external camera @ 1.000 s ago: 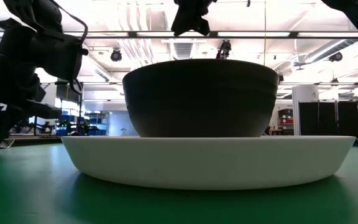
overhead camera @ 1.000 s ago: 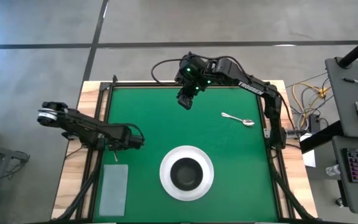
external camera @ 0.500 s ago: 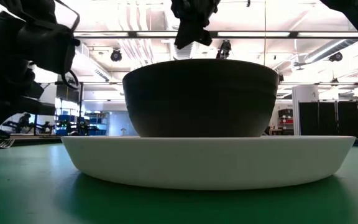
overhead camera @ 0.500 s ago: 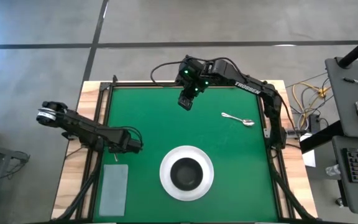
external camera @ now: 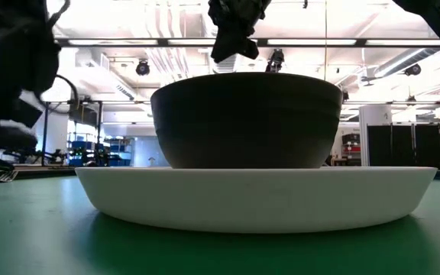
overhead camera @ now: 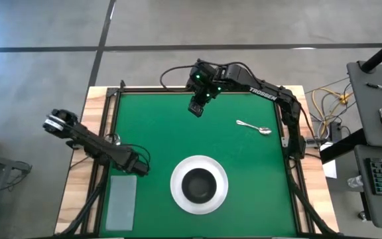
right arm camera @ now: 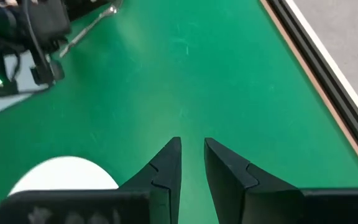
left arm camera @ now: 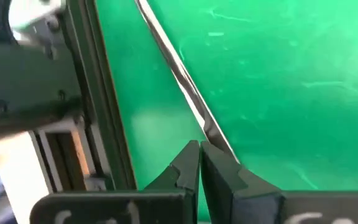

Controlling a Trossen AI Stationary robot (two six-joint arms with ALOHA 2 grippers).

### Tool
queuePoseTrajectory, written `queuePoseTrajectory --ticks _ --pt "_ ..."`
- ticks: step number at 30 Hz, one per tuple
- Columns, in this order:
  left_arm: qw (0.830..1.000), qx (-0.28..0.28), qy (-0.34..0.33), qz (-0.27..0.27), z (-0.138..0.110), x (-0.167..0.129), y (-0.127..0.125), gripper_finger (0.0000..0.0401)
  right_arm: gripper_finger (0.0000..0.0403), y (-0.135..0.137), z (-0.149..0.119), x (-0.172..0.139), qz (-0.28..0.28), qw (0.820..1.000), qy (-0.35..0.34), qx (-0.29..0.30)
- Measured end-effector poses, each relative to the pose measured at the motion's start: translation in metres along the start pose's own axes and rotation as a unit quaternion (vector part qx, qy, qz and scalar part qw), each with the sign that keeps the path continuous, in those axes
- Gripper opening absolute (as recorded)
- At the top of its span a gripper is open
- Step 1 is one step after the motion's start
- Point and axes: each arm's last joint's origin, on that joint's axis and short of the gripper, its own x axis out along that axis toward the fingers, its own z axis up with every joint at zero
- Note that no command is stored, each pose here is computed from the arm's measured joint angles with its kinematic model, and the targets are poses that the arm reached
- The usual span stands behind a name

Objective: Set table place
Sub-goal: Put the fork beside the white plate on the table

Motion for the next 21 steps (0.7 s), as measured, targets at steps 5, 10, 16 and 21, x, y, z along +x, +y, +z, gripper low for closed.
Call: queuePoseTrajectory --ticks 5,10,16,21 --pt "0.996 0.07 -0.015 0.056 -0.004 0.015 -0.008 0.0 0.0064 0.0 0.002 0.0 0.001 1.0 -0.008 0.018" --pt "0.994 0.082 -0.039 0.061 -0.004 0.016 -0.011 0.0 0.0063 0.0 0.002 0.0 0.001 0.999 -0.008 0.035" --pt "0.99 0.077 -0.111 0.037 0.0 0.014 -0.013 0.0 0.0063 0.0 0.001 0.0 0.001 0.999 -0.007 0.052" --pt "0.986 0.074 -0.147 0.009 0.002 0.014 -0.018 0.0 0.0063 0.001 0.0 0.0 0.001 0.999 -0.003 0.052"
